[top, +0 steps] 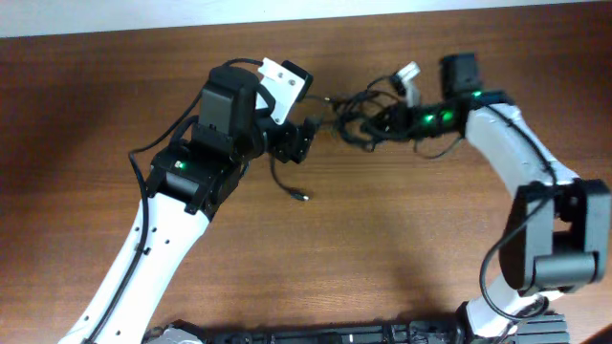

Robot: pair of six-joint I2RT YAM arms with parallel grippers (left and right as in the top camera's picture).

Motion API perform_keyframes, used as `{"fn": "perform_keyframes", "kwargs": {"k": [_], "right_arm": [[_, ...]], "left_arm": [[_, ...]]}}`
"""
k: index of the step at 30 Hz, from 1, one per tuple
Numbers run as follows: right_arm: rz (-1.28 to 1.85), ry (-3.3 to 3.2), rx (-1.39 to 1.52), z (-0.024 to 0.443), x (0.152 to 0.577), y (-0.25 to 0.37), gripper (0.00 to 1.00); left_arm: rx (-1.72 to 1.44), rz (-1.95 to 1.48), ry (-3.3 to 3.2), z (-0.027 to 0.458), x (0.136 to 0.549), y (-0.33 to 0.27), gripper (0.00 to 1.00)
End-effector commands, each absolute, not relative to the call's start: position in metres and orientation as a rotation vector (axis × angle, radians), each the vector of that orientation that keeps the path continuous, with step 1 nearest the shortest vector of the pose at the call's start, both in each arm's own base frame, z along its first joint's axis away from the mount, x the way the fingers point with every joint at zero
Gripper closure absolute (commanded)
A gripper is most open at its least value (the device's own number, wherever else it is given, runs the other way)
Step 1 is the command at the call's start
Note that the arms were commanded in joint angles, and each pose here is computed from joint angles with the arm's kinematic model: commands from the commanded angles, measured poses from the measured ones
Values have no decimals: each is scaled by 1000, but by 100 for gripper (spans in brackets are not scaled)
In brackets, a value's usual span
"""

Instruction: Untangle cables

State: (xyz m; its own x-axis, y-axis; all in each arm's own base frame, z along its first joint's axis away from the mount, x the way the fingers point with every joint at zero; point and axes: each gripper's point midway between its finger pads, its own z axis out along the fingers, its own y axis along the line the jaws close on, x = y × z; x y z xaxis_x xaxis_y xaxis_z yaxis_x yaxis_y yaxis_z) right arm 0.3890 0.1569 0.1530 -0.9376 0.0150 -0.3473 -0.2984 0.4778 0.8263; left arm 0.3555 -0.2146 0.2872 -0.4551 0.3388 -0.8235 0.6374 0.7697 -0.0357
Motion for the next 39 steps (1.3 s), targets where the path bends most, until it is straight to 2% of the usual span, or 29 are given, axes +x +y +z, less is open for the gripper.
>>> {"fn": "perform_keyframes", "kwargs": {"k": [1,3,6,8,9,12,18,22,23,24,28,29,30,31,35,37,39], "right_arm": [[1562,2194,-355,233,388,159,96],[1515,2128,-412,264,388,159,96],[1461,2056,-454,302,388,159,96],[1423,1997,-492,328,386,159,96],[1403,1960,-506,347,383,158,96],[1351,1867,-555,382,370,158,96],[1272,1759,-645,420,338,159,96],[1247,1741,-674,422,333,159,96],[1237,1744,-688,419,332,159,96],[1230,1746,-702,416,330,159,96],[1174,1735,-728,412,333,157,96],[1166,1729,-737,412,333,157,96],[1150,1731,-731,412,335,157,96],[1141,1726,-732,413,337,156,96],[1122,1696,-748,418,338,156,96],[1107,1672,-761,422,340,156,96],[1091,1645,-773,426,341,156,96]], "left_arm": [[701,-533,2091,293,350,-224,16],[601,-591,2135,293,349,-224,16],[525,-692,2170,294,345,-230,27],[475,-718,2199,291,345,-230,27],[454,-728,2213,289,345,-230,25],[276,-809,2283,283,348,-232,6],[-81,-1071,2409,268,351,-250,1],[-68,-1431,2327,307,341,-282,1],[-56,-1523,2301,319,337,-288,4],[-61,-1570,2292,324,335,-291,13],[-100,-1667,2327,328,325,-295,13],[-110,-1684,2335,329,324,-296,17],[-130,-1696,2342,329,323,-296,27],[-138,-1696,2343,329,324,-296,29],[-172,-1673,2338,327,328,-294,27],[-303,-1677,2357,324,334,-292,30],[-525,-1737,2409,315,338,-294,39]]}}
